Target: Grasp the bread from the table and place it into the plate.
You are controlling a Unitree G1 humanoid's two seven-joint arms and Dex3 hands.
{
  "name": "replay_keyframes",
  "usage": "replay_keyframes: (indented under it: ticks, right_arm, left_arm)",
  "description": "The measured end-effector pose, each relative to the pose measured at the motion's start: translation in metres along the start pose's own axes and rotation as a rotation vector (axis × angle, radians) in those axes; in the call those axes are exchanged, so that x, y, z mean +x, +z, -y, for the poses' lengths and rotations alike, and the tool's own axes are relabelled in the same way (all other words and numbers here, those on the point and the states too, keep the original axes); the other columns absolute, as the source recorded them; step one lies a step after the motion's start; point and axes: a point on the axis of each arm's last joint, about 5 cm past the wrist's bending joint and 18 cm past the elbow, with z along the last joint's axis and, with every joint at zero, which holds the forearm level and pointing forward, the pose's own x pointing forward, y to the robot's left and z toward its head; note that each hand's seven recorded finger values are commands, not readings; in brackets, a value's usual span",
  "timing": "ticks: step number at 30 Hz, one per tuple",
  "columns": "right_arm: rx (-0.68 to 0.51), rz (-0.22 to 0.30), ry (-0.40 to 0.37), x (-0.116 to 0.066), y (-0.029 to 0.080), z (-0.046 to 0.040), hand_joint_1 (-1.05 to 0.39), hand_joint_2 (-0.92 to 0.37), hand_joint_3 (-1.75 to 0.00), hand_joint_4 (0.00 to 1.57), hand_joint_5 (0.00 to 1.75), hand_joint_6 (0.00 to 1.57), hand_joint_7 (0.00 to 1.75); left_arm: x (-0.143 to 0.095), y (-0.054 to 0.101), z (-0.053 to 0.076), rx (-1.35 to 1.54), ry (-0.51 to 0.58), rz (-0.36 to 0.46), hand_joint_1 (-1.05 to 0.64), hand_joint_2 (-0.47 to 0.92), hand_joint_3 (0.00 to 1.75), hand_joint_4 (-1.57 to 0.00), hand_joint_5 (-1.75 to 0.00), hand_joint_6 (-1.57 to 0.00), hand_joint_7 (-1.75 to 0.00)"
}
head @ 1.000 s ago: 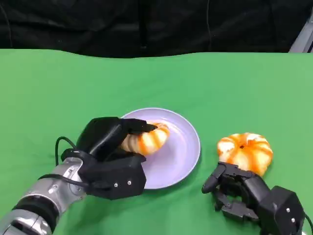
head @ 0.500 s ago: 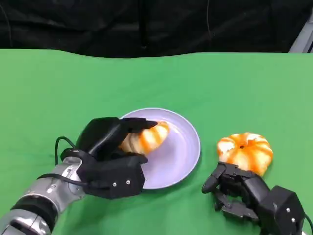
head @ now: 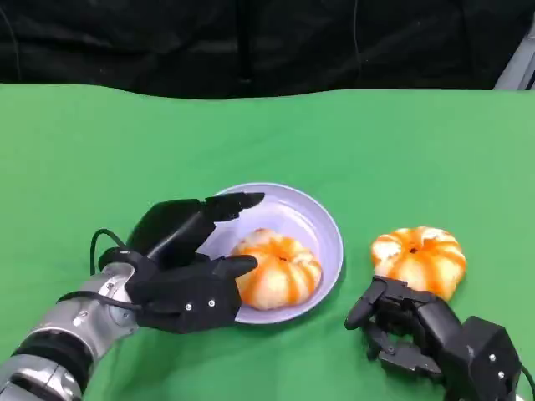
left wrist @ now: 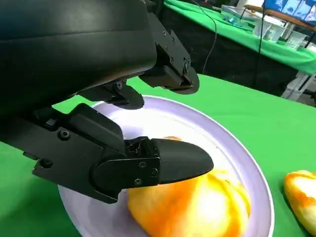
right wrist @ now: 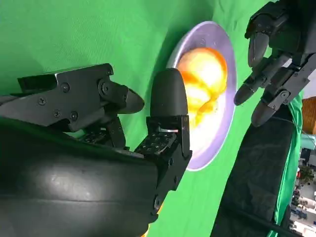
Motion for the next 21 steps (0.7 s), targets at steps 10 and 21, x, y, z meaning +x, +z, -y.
replay_keyframes:
  ticks: [10, 21]
  right_arm:
    - [0.001, -0.003, 0.000, 0.0005, 0.0002, -0.0001, 0.03, -0.92, -0.54, 0.68, 1.74, 0.73, 1.34]
    - [0.005, -0.007, -0.001, 0.0011, 0.0006, -0.0003, 0.03, -0.92, -0.53, 0.68, 1.75, 0.73, 1.33]
  left_arm:
    - [0.0018, 0.0014, -0.0038, 0.010, 0.001, 0.016, -0.96, 0.92, 0.80, -0.47, 0.00, -0.40, 0.00]
    - [0.0031, 0.0021, -0.0089, 0.034, -0.015, 0.034, -0.96, 0.92, 0.81, -0.36, 0.00, -0.34, 0.00]
